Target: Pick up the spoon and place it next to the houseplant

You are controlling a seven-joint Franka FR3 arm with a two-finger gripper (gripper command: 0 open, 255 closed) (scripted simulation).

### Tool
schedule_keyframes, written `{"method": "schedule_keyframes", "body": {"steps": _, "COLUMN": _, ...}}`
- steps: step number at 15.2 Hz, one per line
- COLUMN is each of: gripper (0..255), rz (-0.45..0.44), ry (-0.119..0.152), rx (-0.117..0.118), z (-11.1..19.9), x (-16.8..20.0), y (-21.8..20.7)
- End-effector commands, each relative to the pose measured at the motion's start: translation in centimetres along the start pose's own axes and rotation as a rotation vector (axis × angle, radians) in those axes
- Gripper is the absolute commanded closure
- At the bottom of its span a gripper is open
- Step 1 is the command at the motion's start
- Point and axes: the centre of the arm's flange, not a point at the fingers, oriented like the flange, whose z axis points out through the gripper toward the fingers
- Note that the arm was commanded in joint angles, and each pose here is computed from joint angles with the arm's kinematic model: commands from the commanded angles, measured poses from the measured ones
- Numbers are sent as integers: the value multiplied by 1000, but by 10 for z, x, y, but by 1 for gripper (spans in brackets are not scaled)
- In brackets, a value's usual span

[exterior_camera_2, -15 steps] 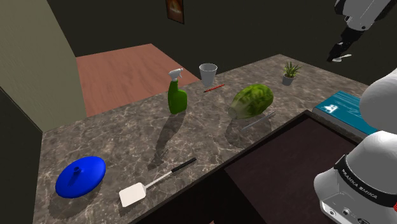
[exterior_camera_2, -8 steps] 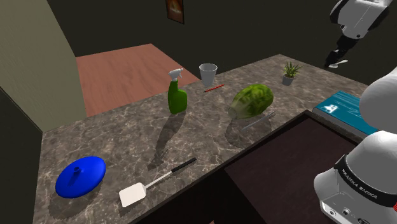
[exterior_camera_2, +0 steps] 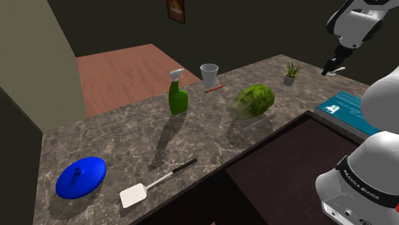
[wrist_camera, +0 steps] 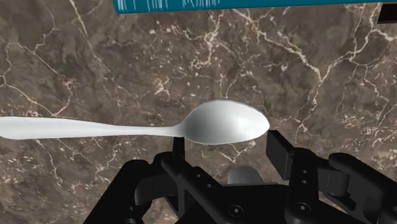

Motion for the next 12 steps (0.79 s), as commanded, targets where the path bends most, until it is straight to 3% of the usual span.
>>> {"method": "schedule_keyframes", "body": {"steps": 1, "gripper": 255, "rz": 0, "ry": 0, "rx": -1, "z": 11, "x": -1, "y": 0}}
{"method": "schedule_keyframes", "body": {"steps": 12, "gripper": 255, "rz": 0, "ry": 0, "rx": -1, "z": 68, "x": -10, "y": -2}}
